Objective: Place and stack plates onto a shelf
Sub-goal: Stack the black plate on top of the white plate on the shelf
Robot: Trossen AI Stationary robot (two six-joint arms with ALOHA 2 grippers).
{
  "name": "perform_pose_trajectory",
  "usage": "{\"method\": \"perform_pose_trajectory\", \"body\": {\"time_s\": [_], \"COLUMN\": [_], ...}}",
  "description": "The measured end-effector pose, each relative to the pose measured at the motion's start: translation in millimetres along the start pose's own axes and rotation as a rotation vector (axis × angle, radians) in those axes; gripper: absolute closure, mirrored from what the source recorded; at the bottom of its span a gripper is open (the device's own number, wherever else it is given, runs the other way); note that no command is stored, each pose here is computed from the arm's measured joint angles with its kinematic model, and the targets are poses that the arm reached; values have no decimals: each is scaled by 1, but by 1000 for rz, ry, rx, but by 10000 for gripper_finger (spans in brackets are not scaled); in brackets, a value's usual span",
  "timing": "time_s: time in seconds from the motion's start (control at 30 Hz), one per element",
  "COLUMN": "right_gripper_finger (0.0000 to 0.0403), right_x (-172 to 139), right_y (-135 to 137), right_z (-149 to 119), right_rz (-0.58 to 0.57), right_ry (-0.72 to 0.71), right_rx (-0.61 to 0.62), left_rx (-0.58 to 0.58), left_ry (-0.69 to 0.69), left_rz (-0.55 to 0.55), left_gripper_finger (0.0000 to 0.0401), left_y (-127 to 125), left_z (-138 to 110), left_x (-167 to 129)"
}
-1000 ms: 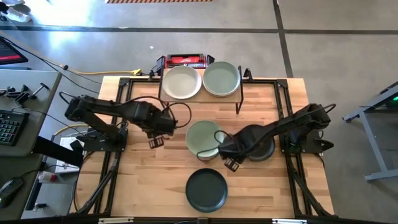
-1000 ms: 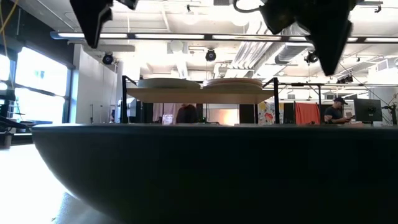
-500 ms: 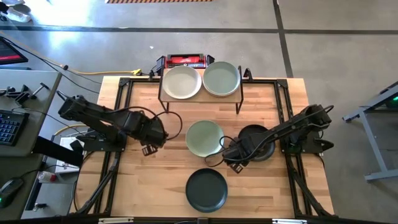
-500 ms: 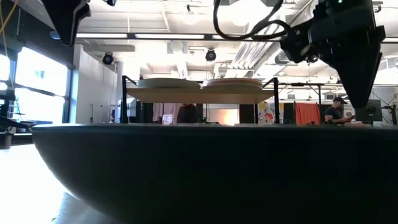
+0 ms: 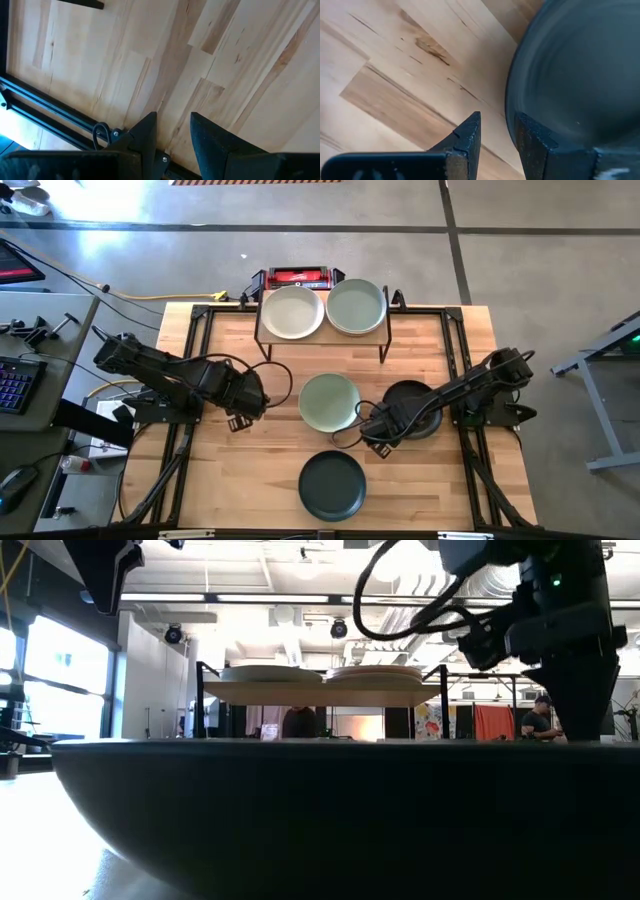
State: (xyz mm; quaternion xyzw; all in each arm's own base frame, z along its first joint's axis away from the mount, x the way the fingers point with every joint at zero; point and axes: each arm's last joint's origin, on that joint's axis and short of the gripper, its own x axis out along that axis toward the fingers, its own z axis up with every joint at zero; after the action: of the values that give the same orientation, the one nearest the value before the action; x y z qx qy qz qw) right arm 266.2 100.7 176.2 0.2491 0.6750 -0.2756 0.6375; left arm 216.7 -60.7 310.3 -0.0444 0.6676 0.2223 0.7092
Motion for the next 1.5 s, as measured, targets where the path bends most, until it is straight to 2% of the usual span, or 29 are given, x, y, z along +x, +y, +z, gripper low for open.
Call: {"method": "perform_pose_trajectory", "body": {"time_s": [0.57,0.67,0.77,0.87,1.1,1.5], "right_gripper_finger": [310,338,387,391,401,402], "right_x": [27,27,27,23,-1,-75], "right_y": [-13,-13,-13,-11,-4,15], "right_z": [-6,-6,-6,-5,-2,0], "right_rz": [-40,-41,-42,-34,-43,-20], "right_ry": [8,7,10,8,13,-72], "right_rx": [9,7,5,3,-11,-81], "left_rx": [-1,-2,-4,-6,-20,-190], "left_ry": [-8,-8,-15,-22,-20,8], "left_rz": [5,5,0,-7,-6,-3], "left_gripper_finger": [293,293,293,293,293,293], "left_y": [0,0,0,-1,0,18], "left_z": [1,1,1,2,3,16], "left_x": [0,0,0,0,1,6]}}
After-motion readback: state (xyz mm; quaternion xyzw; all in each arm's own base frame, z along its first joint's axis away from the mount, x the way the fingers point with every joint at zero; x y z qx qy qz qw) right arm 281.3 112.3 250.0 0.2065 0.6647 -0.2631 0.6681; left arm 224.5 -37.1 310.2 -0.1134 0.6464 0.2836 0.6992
